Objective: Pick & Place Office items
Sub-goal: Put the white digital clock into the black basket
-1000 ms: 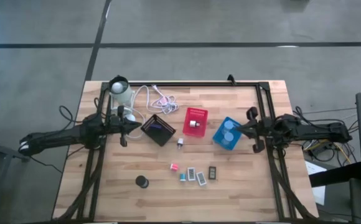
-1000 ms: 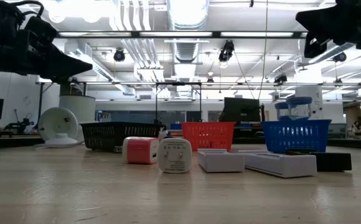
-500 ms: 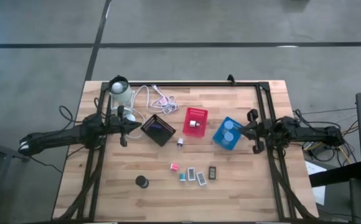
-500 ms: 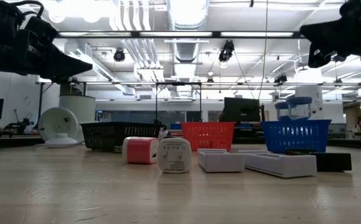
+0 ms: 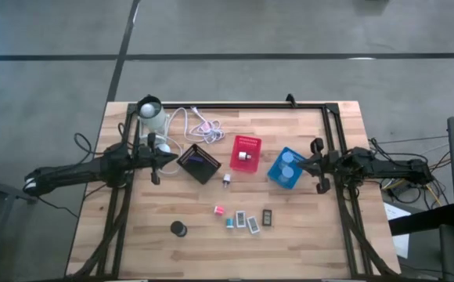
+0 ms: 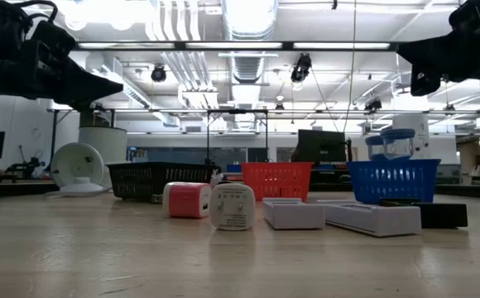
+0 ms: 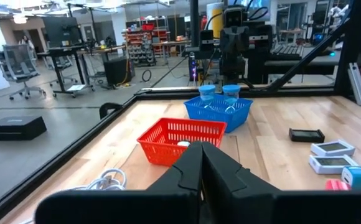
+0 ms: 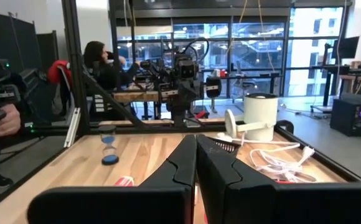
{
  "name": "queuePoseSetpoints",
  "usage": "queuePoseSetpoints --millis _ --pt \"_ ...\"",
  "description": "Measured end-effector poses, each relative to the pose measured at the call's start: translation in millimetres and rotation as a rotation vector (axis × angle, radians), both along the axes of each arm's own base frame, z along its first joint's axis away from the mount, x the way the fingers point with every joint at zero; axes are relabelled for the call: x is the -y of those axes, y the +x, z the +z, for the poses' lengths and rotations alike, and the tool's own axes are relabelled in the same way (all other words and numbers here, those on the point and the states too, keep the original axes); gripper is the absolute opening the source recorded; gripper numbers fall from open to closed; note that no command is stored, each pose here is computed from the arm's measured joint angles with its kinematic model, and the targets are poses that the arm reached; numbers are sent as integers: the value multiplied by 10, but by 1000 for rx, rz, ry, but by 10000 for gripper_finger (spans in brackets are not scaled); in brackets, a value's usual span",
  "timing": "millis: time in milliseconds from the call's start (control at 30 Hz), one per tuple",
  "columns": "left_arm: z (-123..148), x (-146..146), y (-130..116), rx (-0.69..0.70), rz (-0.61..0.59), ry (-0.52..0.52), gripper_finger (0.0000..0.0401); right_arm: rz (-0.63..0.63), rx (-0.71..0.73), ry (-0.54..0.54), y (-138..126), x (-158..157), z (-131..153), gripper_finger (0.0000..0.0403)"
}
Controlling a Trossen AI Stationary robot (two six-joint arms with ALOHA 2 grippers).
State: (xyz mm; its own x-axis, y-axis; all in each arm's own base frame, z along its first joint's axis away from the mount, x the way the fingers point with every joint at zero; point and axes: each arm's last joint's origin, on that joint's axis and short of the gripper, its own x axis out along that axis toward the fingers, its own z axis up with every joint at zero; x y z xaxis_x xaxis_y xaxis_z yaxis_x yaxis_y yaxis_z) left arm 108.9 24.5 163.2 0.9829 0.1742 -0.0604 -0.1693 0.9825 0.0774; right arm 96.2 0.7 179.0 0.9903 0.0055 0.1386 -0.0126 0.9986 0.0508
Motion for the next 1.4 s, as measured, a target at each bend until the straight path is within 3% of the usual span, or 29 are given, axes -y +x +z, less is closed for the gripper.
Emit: queuePoseSetpoints --millis 167,300,567,767,967,1067,1300,1400 --pt "103 -6 0 94 21 76 6 6 -1 20 1 -1 -1 8" --pt "304 -24 -14 196 90 23 5 6 -1 20 1 -1 -1 8" --pt "1169 -20 194 204 54 -14 4 2 8 -3 -1 -1 8 8" --pt "1617 46 773 -8 -88 17 4 2 22 -2 -3 -1 22 8" --pt "1748 220 1429 -292 -268 60 17 2 19 1 -2 0 20 8" --pt "1901 311 1699 -319 -310 82 22 3 13 1 -1 -1 13 8" --pt "1728 482 2391 -529 -364 69 25 4 -7 6 2 -1 -5 8" --pt "1643 537 2624 -595 -393 110 25 6 -19 27 4 -1 -16 8"
